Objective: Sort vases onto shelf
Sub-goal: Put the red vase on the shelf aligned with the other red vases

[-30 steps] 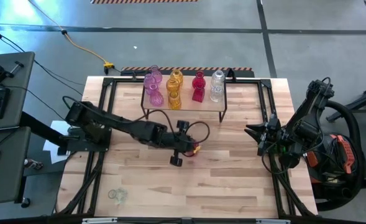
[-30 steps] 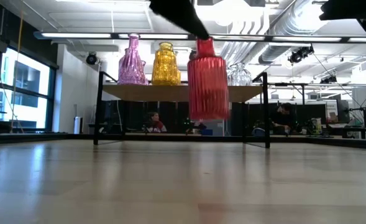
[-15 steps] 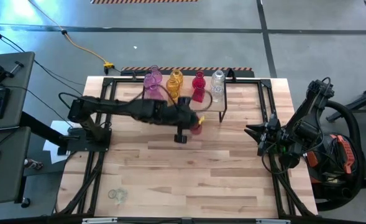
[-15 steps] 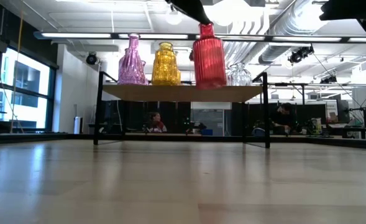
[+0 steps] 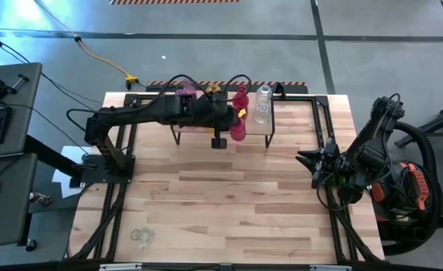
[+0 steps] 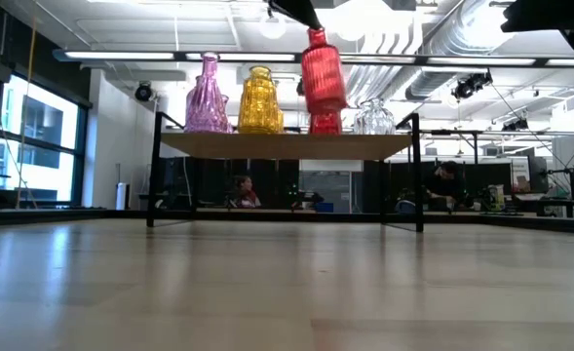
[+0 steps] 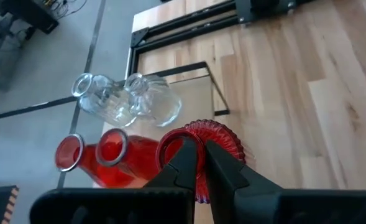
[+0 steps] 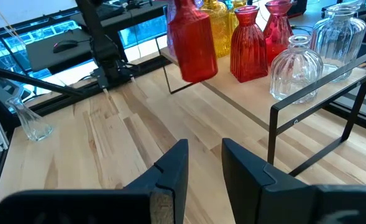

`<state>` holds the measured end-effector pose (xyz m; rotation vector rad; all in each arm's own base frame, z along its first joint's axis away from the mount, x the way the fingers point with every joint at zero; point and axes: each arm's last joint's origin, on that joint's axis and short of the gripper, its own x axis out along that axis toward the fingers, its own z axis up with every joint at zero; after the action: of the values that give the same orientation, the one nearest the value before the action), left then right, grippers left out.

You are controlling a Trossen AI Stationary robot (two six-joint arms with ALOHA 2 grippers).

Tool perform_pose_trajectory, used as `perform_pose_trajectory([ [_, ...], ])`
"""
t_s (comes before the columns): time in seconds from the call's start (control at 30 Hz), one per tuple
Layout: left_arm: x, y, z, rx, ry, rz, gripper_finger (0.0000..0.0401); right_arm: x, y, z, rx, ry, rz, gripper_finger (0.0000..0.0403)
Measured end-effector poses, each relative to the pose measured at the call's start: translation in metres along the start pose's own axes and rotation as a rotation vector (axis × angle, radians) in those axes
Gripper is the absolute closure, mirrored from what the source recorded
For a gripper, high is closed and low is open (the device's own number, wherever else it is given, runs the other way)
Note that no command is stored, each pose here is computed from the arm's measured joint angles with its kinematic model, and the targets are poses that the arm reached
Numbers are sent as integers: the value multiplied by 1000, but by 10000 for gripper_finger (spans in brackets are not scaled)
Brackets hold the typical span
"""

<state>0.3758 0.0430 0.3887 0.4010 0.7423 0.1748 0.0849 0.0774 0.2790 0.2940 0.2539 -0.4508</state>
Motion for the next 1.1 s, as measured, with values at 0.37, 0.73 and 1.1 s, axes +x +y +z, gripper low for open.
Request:
perform_pose_trajectory([
  [0.37,21,13,-9,-3,44,19,394,0,0,0,-5,1,0,322],
  [0.73,26,20,-11,-20,42,40,394,0,0,0,-8,4,1,322],
  [1.1,39,20,-14,-21,64,40,394,0,0,-1,-8,21,6,322],
])
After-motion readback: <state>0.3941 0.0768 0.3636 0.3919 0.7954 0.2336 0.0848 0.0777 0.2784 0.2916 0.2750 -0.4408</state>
